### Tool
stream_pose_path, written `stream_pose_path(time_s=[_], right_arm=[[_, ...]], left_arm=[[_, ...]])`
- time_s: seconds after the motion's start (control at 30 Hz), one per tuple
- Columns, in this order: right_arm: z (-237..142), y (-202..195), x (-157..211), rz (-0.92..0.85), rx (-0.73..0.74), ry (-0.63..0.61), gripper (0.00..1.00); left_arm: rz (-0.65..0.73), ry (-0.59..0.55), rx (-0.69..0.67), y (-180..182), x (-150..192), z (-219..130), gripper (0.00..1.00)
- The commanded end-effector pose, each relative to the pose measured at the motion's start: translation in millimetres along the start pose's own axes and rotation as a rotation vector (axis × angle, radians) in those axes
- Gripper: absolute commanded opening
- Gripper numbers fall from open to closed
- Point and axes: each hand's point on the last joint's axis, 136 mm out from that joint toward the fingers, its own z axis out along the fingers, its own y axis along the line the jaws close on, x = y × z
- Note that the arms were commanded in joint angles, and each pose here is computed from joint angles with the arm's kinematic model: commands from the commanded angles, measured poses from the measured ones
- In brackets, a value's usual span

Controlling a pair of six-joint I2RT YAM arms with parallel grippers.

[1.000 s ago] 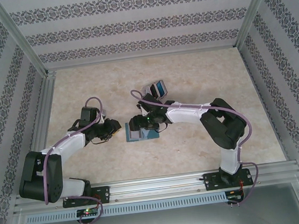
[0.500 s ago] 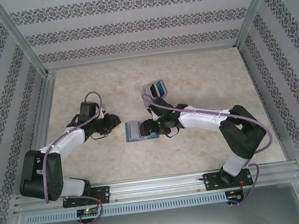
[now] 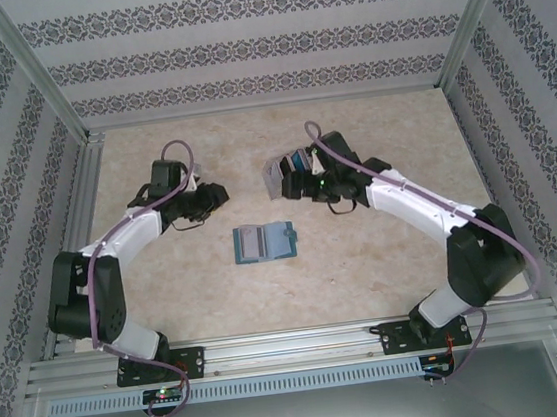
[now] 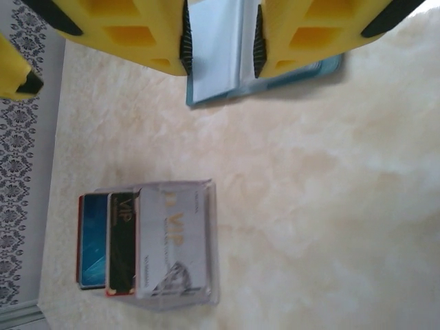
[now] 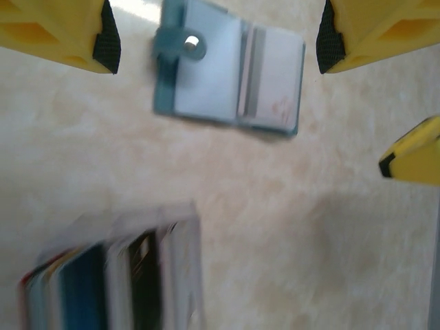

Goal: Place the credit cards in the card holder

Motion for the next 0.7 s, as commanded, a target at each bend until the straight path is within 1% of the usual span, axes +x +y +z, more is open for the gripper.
stream_pose_path(time_s=[0.0, 0.13, 0.27, 0.33, 0.53, 0.67], right_arm=[[9.3, -12.9, -25.6, -0.041, 0.057, -0.017, 0.76], [18.1, -21.5, -51.0, -0.054, 0.092, -0.009, 0.76], [27.6, -45.2, -72.0, -0.077, 0.198, 0.008, 0.75], [32.3, -56.5, -79.0, -0.075, 0.228, 0.025, 0.75], [53.8, -71.6, -94.3, -0.022, 0.181, 0.068, 0.71], [74.3, -67.9, -95.2, -0.008, 0.132, 0.125, 0.7]], left_arm=[[0.027, 0.007, 0.036, -10.9, -16.8, 8.1, 0.36], [0.034, 0.046, 0.064, -21.0, -24.8, 28.2, 0.37], [0.025, 0.088, 0.069, -26.3, -28.1, 49.2, 0.39], [0.027, 0.092, 0.069, -28.8, -31.5, 58.0, 0.4], [0.032, 0.148, 0.062, -34.3, -34.6, 89.9, 0.42], [0.045, 0.21, 0.044, -35.8, -28.2, 113.5, 0.42]])
